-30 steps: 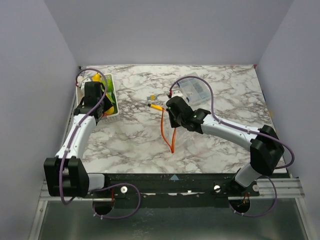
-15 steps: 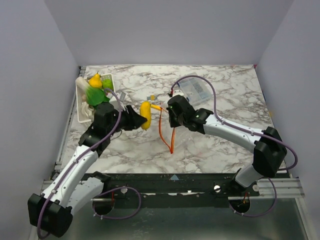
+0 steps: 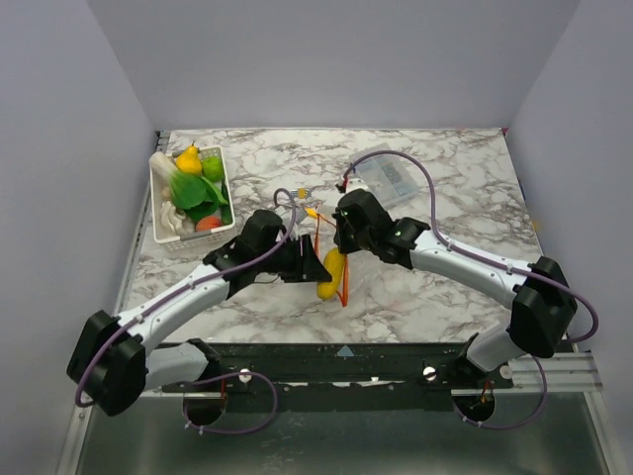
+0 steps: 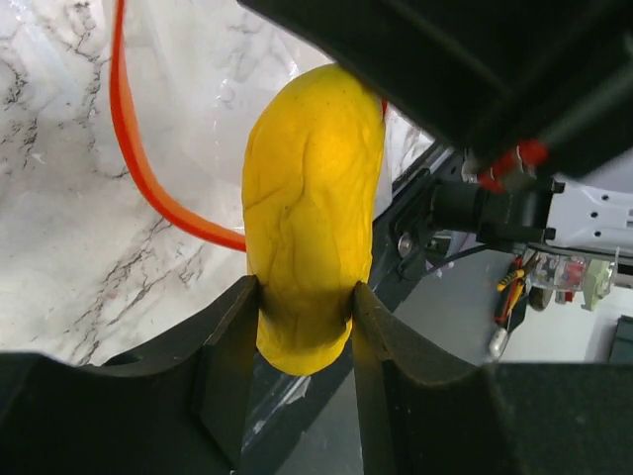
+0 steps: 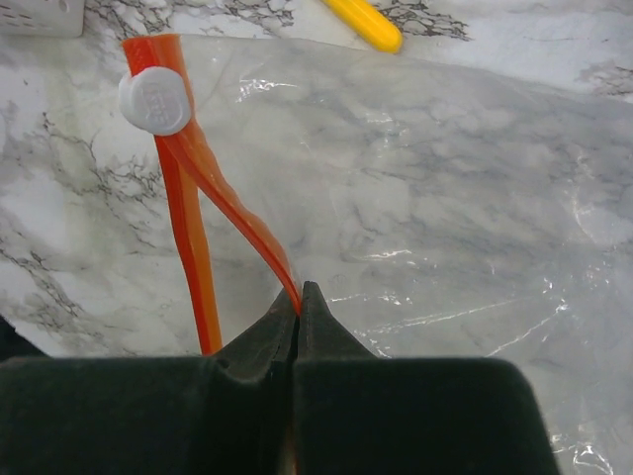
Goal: Place the food in the zip-top bag and seal the zipper
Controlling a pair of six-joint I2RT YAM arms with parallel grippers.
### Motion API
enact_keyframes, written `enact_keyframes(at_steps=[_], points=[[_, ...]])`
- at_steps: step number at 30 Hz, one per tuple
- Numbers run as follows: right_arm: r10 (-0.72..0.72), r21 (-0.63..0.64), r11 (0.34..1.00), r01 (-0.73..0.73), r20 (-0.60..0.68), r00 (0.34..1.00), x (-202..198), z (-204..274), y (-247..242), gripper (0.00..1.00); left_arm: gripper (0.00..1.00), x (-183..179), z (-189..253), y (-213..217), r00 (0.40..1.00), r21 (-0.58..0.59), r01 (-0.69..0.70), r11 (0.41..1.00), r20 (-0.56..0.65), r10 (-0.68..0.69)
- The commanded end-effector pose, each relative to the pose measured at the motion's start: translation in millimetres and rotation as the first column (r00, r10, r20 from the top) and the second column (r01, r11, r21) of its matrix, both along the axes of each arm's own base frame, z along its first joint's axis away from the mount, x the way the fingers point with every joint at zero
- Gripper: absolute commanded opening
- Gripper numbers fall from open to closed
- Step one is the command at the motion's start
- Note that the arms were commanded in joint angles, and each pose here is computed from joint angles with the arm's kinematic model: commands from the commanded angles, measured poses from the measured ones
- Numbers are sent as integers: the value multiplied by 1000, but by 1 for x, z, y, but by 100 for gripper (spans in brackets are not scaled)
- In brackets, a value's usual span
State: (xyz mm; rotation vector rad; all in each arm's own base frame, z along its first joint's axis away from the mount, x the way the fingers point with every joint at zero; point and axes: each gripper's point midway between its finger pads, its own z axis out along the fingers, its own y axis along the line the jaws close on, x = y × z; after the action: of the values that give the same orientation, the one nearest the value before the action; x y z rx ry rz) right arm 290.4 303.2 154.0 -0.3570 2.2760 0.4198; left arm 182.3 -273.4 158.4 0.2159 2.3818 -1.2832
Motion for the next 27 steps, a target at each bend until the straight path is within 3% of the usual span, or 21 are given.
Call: enact_keyframes(at_steps=[1,8,15,19,24,27], points=[[54,44,998,-54,-4,999,-8,4,6,1,0,5,6,-13,988,69,52,996,-148,-42],[93,79,992,-94,21,995,-16,14,5,1,0,7,-15,-24,936,92,56,994,-351,-20],[72,85,994,-73,12,997,-18,13,0,1,0,31,-12,-15,941,144,-111,983,-302,151],[70,135,989,-66,-21,997,-22,17,7,1,0,44,-7,-20,914,75,-232,970,-324,244],[34,298,954,-3,-99,994,-33,36,20,1,0,69,-10,-12,816,37,-487,873,-337,470],[9,411,910,44,-126,992,-39,50,25,1,12,84,-3,-5,783,22,-581,814,-260,566]])
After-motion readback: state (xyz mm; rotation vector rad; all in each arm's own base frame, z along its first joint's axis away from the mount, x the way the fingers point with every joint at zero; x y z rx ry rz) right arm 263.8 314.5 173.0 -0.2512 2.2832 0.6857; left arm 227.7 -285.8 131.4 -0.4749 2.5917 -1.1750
